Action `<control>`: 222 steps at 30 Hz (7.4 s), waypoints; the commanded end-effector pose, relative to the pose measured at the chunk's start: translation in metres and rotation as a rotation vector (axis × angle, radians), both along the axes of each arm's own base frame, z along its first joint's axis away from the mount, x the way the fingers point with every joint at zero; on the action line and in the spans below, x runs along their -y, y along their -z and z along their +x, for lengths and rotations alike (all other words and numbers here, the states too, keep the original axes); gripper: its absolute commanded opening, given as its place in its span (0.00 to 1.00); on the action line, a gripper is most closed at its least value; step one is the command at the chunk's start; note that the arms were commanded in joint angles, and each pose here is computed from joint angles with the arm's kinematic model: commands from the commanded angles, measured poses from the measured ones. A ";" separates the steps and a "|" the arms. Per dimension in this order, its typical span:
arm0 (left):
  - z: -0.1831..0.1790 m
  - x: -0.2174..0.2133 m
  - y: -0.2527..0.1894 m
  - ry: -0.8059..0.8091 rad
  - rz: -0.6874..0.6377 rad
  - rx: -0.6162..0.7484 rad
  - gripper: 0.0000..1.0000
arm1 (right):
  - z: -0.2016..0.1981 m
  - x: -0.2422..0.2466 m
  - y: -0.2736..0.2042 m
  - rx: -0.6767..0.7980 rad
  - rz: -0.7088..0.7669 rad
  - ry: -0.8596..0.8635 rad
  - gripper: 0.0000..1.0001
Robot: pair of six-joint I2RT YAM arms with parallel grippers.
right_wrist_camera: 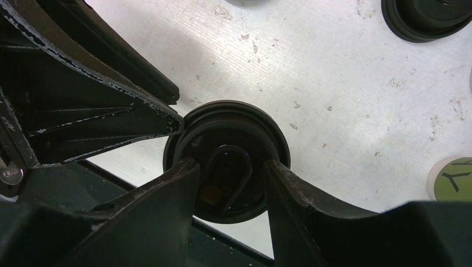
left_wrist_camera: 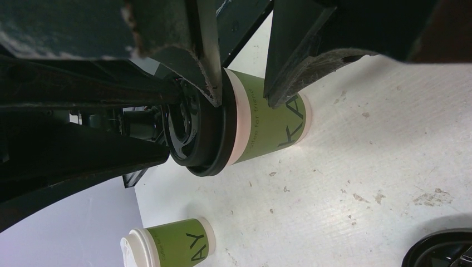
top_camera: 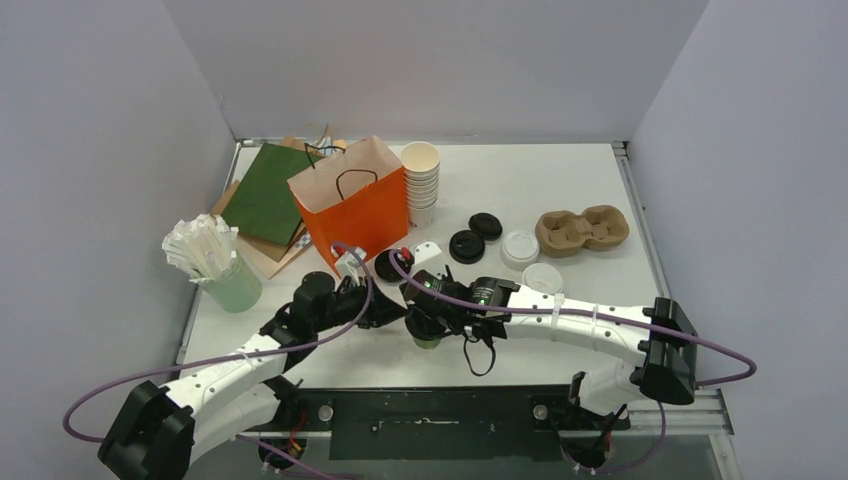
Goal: Pack the takeout coffee
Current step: Close the cup lid on the coffee cup.
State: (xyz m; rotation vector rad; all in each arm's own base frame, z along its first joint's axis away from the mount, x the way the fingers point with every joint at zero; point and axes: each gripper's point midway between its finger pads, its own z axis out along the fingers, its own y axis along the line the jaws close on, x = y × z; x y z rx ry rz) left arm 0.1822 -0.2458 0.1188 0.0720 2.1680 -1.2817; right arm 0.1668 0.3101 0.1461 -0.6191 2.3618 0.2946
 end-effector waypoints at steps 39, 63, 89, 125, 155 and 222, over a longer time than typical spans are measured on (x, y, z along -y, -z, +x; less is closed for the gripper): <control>-0.011 0.005 0.032 0.045 0.120 -0.039 0.27 | -0.004 0.011 0.015 -0.050 -0.091 -0.028 0.45; -0.021 -0.001 0.076 0.050 0.234 -0.168 0.25 | -0.008 0.027 0.030 -0.064 -0.145 -0.029 0.40; 0.004 0.011 0.046 0.064 0.328 -0.110 0.23 | 0.006 0.034 0.008 -0.057 -0.076 -0.032 0.37; 0.025 0.059 -0.056 0.119 0.101 0.063 0.19 | 0.026 0.081 -0.019 -0.102 0.149 0.069 0.27; 0.011 0.044 -0.014 0.139 0.235 -0.004 0.15 | 0.011 0.078 0.013 -0.251 0.293 0.025 0.17; 0.002 0.057 -0.007 0.219 0.288 -0.011 0.00 | 0.009 0.073 0.027 -0.294 0.288 -0.017 0.10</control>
